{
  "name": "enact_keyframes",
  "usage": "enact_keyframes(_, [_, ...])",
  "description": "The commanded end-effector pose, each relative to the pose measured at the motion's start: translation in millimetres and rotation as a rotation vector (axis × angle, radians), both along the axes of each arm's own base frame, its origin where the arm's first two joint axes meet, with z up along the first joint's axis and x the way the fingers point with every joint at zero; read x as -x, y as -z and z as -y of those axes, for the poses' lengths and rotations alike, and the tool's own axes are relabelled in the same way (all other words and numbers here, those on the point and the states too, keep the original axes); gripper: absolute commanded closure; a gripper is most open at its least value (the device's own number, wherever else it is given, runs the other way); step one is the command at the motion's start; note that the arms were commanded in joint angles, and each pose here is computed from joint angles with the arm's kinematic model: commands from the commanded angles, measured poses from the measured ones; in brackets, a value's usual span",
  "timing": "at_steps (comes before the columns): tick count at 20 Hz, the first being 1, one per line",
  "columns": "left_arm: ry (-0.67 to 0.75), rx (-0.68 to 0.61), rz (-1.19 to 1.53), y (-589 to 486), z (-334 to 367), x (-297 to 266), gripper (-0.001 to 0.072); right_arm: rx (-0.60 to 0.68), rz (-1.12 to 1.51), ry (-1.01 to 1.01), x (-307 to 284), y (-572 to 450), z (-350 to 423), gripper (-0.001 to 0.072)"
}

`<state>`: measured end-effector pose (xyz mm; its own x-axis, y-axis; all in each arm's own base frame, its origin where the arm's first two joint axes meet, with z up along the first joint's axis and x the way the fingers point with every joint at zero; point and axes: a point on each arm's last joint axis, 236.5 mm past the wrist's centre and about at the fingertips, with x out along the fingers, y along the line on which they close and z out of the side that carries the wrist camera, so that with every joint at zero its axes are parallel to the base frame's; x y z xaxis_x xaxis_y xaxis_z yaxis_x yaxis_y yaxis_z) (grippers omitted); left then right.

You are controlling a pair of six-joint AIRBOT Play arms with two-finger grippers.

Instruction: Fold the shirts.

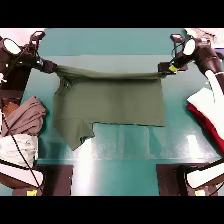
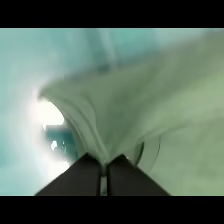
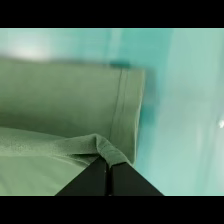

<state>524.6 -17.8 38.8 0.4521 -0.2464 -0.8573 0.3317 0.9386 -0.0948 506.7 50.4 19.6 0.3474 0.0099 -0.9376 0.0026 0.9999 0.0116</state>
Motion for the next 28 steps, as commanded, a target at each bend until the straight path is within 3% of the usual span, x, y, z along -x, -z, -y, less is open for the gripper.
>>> enact_keyframes(1, [0.045,-0.051,-0.156,25,-6,35,0.0678,0.058,-0.122,-0.044,30,29,-10,0.0702])
enact_keyframes(5, [0.003,-0.029,-0.239,50,-5,52,0.0676,0.03,-0.184,-0.051,46,56,-19,0.0696])
enact_keyframes(6, [-0.018,-0.023,-0.256,54,-6,55,0.056,0.005,-0.197,-0.048,50,59,-24,0.0693])
enact_keyframes(7, [-0.039,-0.017,-0.269,54,-6,57,0.0327,-0.018,-0.205,-0.047,52,61,-28,0.0671])
enact_keyframes(8, [-0.058,-0.017,-0.274,54,-8,57,0.024,-0.042,-0.204,-0.044,52,61,-32,0.0528])
enact_keyframes(9, [-0.07,-0.018,-0.287,55,-9,59,0.0241,-0.068,-0.204,-0.041,52,60,-37,0.0407])
enact_keyframes(10, [-0.082,-0.03,-0.308,56,-12,64,0.0242,-0.084,-0.208,-0.041,52,58,-41,0.038])
enact_keyframes(14, [-0.161,-0.021,-0.371,43,-25,84,0.0242,-0.075,-0.233,-0.093,63,34,-33,0.0381])
enact_keyframes(19, [-0.217,0.132,-0.432,20,-23,127,0.0242,-0.316,-0.199,-0.101,81,-26,-33,0.0381])
enact_keyframes(24, [-0.313,0.152,-0.415,48,-10,197,0.0242,-0.351,-0.149,-0.044,82,-50,-6,0.0377])
enact_keyframes(26, [-0.321,0.153,-0.447,63,-4,226,0.0242,-0.352,-0.247,-0.073,99,-38,-7,0.0215])
enact_keyframes(28, [-0.316,0.162,-0.515,71,4,258,0.0242,-0.352,-0.313,-0.091,110,-30,-8,0.0207])
